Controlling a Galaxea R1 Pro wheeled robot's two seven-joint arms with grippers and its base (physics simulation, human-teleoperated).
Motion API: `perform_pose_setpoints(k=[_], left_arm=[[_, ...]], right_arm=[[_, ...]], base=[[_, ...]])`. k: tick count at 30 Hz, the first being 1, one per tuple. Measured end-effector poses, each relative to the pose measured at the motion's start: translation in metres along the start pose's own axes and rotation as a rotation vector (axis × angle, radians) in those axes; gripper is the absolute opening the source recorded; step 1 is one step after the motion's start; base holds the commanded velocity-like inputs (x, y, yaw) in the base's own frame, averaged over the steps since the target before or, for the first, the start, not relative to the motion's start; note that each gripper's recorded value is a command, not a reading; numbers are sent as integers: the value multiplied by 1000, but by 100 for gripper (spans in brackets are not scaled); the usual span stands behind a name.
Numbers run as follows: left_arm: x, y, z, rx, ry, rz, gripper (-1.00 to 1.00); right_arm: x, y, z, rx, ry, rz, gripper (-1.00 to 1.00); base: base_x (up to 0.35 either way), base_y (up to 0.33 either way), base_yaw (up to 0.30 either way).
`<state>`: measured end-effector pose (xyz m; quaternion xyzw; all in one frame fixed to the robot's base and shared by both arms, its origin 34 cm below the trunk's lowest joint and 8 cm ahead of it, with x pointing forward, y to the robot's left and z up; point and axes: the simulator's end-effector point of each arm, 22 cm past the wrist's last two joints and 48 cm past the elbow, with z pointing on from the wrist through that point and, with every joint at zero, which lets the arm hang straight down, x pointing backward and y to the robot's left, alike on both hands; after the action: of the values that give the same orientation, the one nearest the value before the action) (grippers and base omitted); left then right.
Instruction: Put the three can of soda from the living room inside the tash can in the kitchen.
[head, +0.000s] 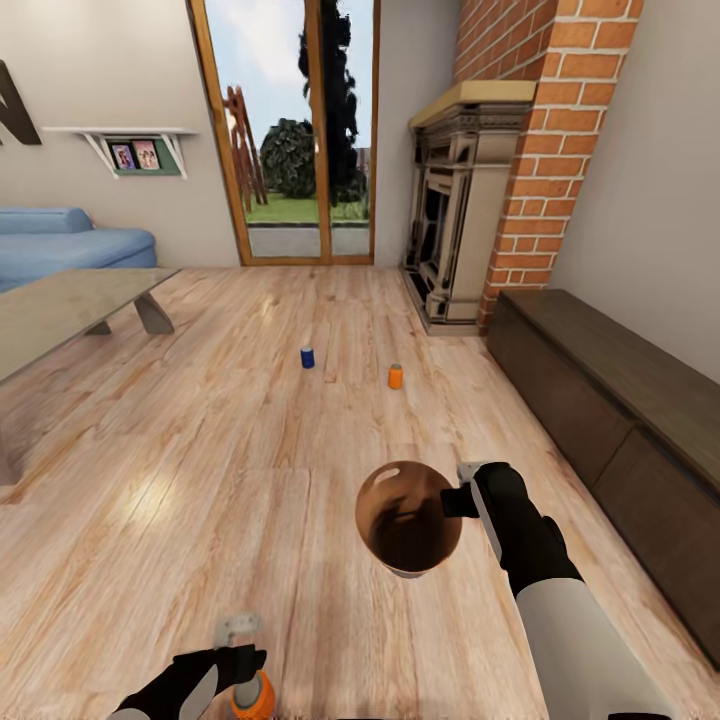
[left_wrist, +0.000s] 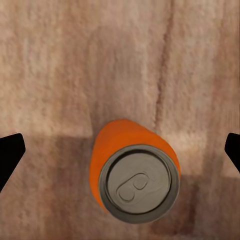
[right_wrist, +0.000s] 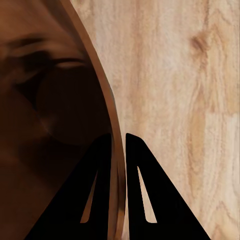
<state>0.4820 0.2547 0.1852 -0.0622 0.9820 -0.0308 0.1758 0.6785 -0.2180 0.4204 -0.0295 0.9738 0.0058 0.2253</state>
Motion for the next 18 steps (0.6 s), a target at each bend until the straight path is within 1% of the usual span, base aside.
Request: perform_pose_setpoints(k=[3,9,15,18], left_arm=[[5,1,4,-1,11,0,100],[5,0,4,0,9,0,100],[16,1,10,-2,32,0,100],[16,0,10,-2,31,1,100]], right_arm=[[4,0,6,-3,12,1,-100],[4,1,6,-3,12,2,-100],[13,0,19,-2,37,1,-100],[13,0,19,-2,36,2,-100]], base=[[0,0,0],[0,0,0],[0,0,0],[0,0,0]])
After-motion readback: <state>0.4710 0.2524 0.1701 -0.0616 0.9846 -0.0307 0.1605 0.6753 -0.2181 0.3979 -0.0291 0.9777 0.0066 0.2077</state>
